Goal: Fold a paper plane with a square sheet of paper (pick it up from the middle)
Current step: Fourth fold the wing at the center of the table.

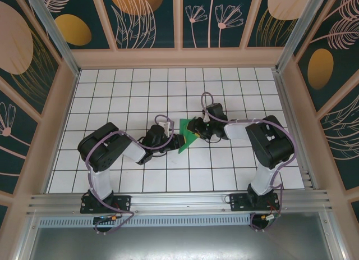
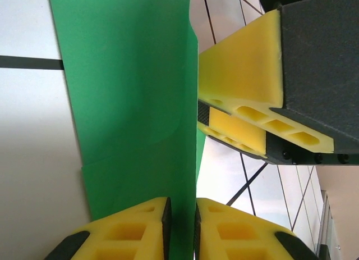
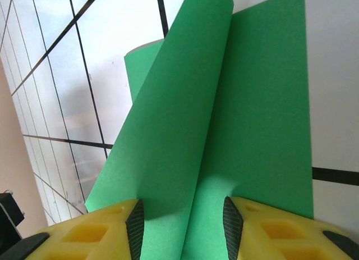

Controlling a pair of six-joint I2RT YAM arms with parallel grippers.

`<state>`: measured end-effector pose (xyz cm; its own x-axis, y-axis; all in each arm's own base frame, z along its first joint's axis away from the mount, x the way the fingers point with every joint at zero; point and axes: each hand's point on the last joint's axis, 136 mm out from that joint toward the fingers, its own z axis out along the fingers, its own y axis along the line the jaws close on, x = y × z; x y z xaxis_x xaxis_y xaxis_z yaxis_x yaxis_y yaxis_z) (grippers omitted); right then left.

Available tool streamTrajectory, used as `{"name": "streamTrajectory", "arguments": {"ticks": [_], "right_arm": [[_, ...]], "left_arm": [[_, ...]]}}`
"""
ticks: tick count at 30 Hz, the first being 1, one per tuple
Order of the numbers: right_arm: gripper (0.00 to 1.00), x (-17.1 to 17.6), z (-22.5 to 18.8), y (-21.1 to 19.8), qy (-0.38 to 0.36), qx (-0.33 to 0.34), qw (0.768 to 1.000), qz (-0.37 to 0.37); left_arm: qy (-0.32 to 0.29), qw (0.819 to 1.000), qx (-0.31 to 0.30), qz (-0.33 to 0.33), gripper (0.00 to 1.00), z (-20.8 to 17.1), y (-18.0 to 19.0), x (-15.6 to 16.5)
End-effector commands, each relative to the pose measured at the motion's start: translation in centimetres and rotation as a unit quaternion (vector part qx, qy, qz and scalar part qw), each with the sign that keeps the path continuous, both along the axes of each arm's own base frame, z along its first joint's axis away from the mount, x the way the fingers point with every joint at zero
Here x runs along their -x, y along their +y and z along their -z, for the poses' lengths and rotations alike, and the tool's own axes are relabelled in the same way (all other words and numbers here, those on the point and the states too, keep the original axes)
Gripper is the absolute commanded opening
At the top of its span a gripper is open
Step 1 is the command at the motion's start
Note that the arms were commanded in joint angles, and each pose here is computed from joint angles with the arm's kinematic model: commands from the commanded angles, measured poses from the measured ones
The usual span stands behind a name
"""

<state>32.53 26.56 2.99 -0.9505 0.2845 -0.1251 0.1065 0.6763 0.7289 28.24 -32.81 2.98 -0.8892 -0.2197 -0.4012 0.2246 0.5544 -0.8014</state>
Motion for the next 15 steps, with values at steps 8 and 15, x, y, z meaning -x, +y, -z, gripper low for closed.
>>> {"name": "streamTrajectory", "arguments": {"ticks": [8, 15], "right_arm": [[0.47, 1.7, 5.4, -2.7, 0.063, 0.114, 0.991, 0.026], [0.48, 1.8, 5.9, -2.8, 0.071, 0.126, 0.989, 0.029]], "left_arm": [[-0.017, 1.0, -0.004, -0.01, 0.37, -1.9, 1.1, -0.6], [-0.001, 1.0, -0.025, -0.017, 0.45, -1.2, 1.4, -0.9]]}}
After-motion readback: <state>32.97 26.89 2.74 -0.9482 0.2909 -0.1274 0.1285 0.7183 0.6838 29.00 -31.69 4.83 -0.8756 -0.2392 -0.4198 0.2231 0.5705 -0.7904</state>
